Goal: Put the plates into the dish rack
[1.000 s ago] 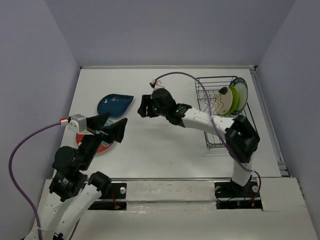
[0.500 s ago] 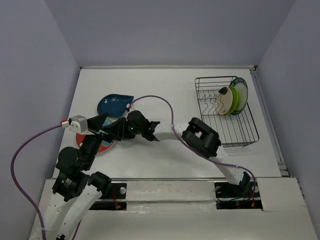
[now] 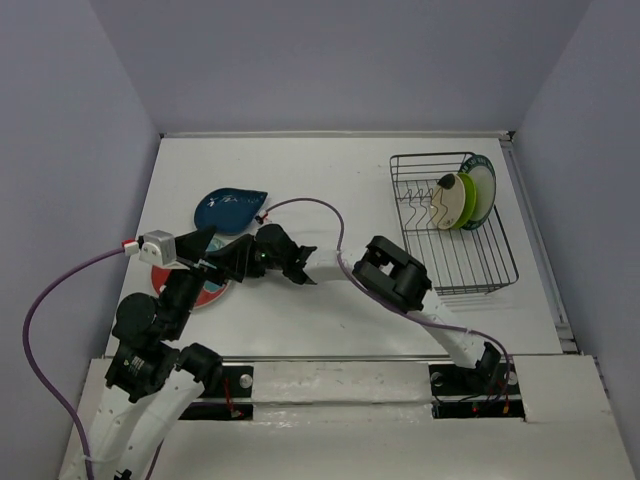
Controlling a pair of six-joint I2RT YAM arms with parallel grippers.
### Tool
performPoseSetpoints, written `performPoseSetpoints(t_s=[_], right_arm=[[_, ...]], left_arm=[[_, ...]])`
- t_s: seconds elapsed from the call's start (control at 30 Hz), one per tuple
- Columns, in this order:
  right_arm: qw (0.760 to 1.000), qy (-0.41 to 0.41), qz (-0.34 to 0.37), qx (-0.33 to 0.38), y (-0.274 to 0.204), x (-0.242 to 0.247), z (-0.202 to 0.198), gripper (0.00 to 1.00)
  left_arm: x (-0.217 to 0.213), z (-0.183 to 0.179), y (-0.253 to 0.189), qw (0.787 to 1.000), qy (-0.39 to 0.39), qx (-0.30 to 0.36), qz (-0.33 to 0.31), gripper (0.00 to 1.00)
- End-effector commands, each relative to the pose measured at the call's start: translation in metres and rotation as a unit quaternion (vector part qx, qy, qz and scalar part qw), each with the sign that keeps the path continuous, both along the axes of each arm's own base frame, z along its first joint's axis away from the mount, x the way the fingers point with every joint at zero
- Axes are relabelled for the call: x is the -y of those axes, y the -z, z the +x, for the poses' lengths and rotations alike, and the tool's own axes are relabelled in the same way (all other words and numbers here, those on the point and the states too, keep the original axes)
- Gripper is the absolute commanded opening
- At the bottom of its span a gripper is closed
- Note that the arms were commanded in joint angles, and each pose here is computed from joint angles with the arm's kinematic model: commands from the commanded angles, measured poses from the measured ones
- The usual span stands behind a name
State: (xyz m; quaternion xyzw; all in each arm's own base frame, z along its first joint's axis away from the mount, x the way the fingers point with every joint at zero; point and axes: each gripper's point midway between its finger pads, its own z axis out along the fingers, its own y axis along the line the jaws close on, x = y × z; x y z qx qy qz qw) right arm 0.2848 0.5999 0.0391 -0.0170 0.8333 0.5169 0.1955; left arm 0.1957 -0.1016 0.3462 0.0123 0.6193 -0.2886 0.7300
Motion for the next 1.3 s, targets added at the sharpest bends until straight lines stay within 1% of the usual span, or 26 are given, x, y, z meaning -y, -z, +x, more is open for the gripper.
performPoseSetpoints(t_s=[0.0,0.13,0.2,0.23,0.27,0.3,0.33,0.37,0.4,0.43,0.47,0.5,0.53,0.57,0.63,0.73,0.77,0.8,0.83,0.87,0.93,0.97,1.03,1.1,1.2,1.27], right_arm=[[1.0,0.009,-0.003,0.008,-0.003,0.01,-0.004,0.07],[0.999,-0.012,0.014,0.036,-0.028,0.019,-0.013,0.07],[0.997,-0.006,0.008,0.071,-0.043,0.029,-0.011,0.07],[0.995,0.002,0.023,0.095,-0.077,0.035,-0.01,0.07],[0.993,0.015,-0.005,0.118,-0.07,0.05,-0.008,0.07],[0.99,0.026,-0.011,0.136,-0.082,0.059,-0.006,0.07],[0.985,0.042,0.003,0.167,-0.122,0.07,-0.004,0.07],[0.977,0.077,-0.04,0.194,-0.118,0.094,0.009,0.07],[0.972,0.094,-0.052,0.211,-0.129,0.107,0.012,0.07],[0.959,0.12,-0.044,0.252,-0.174,0.129,0.019,0.07],[0.949,0.154,-0.079,0.264,-0.174,0.155,0.027,0.07],[0.94,0.174,-0.093,0.279,-0.188,0.174,0.034,0.07],[0.924,0.198,-0.116,0.305,-0.202,0.2,0.047,0.07],[0.91,0.228,-0.107,0.33,-0.244,0.228,0.048,0.07],[0.876,0.292,-0.161,0.347,-0.266,0.292,0.07,0.07],[0.825,0.36,-0.21,0.382,-0.322,0.38,0.075,0.07],[0.796,0.386,-0.251,0.394,-0.333,0.419,0.085,0.07],[0.778,0.398,-0.283,0.394,-0.339,0.443,0.086,0.07],[0.753,0.428,-0.297,0.402,-0.363,0.468,0.084,0.07],[0.724,0.44,-0.343,0.406,-0.369,0.498,0.089,0.07],[0.684,0.463,-0.395,0.402,-0.379,0.531,0.089,0.07],[0.643,0.473,-0.448,0.401,-0.391,0.556,0.087,0.07],[0.608,0.463,-0.509,0.396,-0.394,0.574,0.092,0.07],[0.599,0.463,-0.515,0.402,-0.405,0.584,0.096,0.07],[0.588,0.453,-0.54,0.397,-0.403,0.591,0.107,0.07],[0.592,0.445,-0.544,0.394,-0.395,0.589,0.115,0.07]], left_arm=[[0.001,0.001,-0.013,1.0,0.002,0.025,-0.005,0.99],[0.001,0.001,-0.013,1.0,0.001,0.026,-0.005,0.99],[0.0,0.001,-0.013,1.0,0.0,0.026,-0.005,0.99],[0.001,0.001,-0.013,1.0,0.002,0.026,-0.006,0.99],[-0.001,0.001,-0.014,1.0,-0.001,0.027,-0.006,0.99],[-0.001,0.0,-0.014,1.0,-0.001,0.028,-0.007,0.99],[-0.001,0.0,-0.014,1.0,0.0,0.029,-0.007,0.99],[-0.002,0.0,-0.014,1.0,-0.002,0.029,-0.007,0.99],[-0.001,-0.001,-0.014,1.0,-0.001,0.03,-0.007,0.99],[-0.002,-0.001,-0.015,1.0,-0.002,0.03,-0.007,0.99],[-0.002,-0.002,-0.015,0.999,0.0,0.031,-0.007,0.99],[-0.002,-0.002,-0.015,0.999,-0.001,0.032,-0.008,0.99],[-0.002,-0.002,-0.016,0.999,0.001,0.032,-0.008,0.99],[-0.002,-0.002,-0.016,0.999,-0.001,0.033,-0.008,0.99],[-0.002,-0.003,-0.016,0.999,0.001,0.034,-0.008,0.99],[-0.001,-0.005,-0.018,0.999,0.005,0.037,-0.008,0.99],[0.0,-0.005,-0.018,0.999,0.007,0.037,-0.008,0.99],[-0.001,-0.005,-0.018,0.999,0.007,0.039,-0.008,0.99],[0.0,-0.006,-0.018,0.999,0.008,0.04,-0.008,0.99],[-0.001,-0.007,-0.019,0.999,0.008,0.041,-0.009,0.99],[-0.001,-0.007,-0.019,0.999,0.008,0.043,-0.01,0.99],[-0.001,-0.008,-0.019,0.999,0.008,0.043,-0.01,0.99],[-0.001,-0.008,-0.019,0.999,0.008,0.043,-0.01,0.99],[-0.001,-0.007,-0.019,0.999,0.008,0.042,-0.008,0.99],[-0.001,-0.007,-0.019,0.999,0.007,0.042,-0.008,0.99],[-0.001,-0.007,-0.018,0.999,0.007,0.04,-0.007,0.99]])
